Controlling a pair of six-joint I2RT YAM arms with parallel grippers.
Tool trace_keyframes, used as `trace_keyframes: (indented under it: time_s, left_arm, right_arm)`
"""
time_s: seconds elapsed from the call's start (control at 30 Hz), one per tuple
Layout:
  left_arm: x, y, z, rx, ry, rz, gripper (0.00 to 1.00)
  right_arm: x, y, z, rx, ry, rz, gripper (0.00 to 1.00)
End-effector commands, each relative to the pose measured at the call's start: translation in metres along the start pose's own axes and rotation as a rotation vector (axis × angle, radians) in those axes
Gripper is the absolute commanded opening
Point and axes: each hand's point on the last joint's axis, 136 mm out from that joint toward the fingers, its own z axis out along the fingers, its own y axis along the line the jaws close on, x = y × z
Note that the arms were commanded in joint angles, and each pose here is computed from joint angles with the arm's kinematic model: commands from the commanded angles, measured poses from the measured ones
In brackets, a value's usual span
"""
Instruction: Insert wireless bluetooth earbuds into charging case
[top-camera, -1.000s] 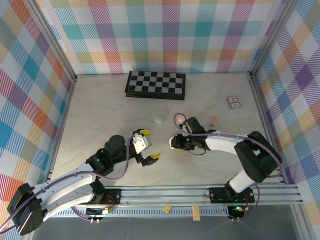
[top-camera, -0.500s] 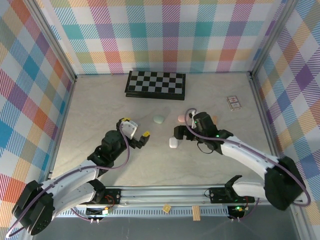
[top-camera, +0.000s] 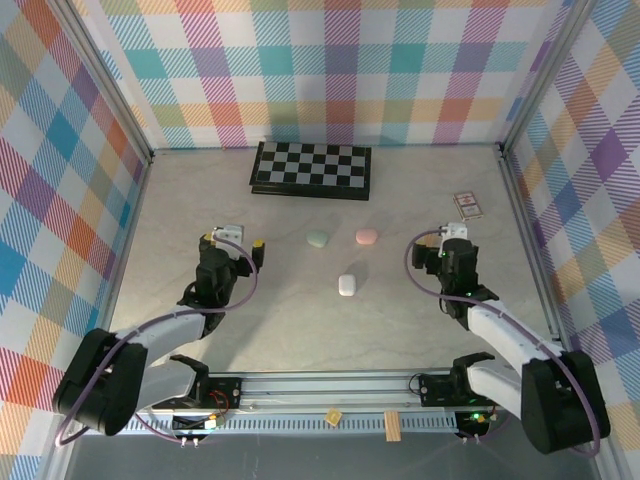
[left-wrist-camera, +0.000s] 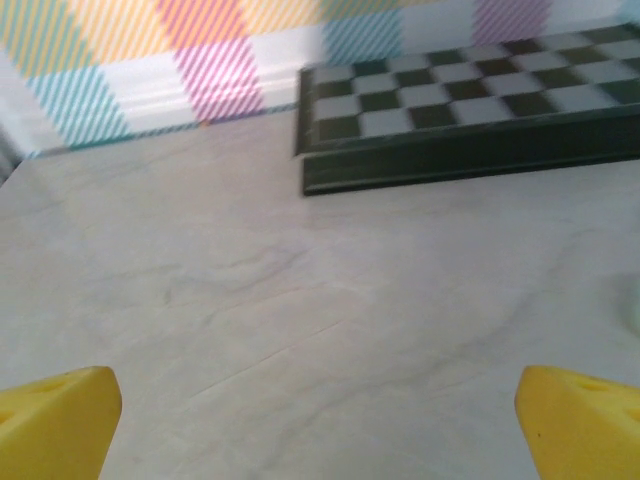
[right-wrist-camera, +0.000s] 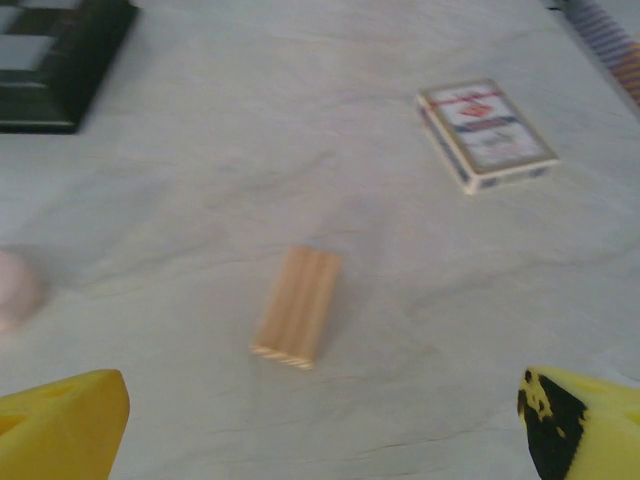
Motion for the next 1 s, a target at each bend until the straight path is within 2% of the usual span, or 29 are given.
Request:
trace_keyframes:
  time_s: [0.0, 0.2, 0.53, 0.73, 0.97]
  left_arm:
    - [0.010, 0.019, 0.010, -0.050, -0.017, -0.084, 1.00]
    - [0.011, 0.022, 0.030, -0.051, 0.001, -0.051, 1.00]
    - [0.036, 0.037, 0.051, -0.025, 0.016, -0.146, 1.00]
    - [0.041, 0.041, 0.065, -0.014, 0.105, -0.170, 1.00]
    - [0.043, 0.048, 0.068, -0.023, 0.116, -0.201, 1.00]
  right_arm:
    - [-0.031, -0.013, 0.013, 0.009, -0.147, 0.018, 0.99]
    - [-0.030, -0.014, 0.036, -0.027, -0.168, 0.049, 0.99]
    - [-0.022, -0.001, 0.066, -0.105, -0.141, 0.013, 0.99]
    - [-0.016, -0.003, 0.071, -0.129, -0.124, 0.037, 0.99]
    - [-0.016, -0.004, 0.071, -0.128, -0.122, 0.037, 0.99]
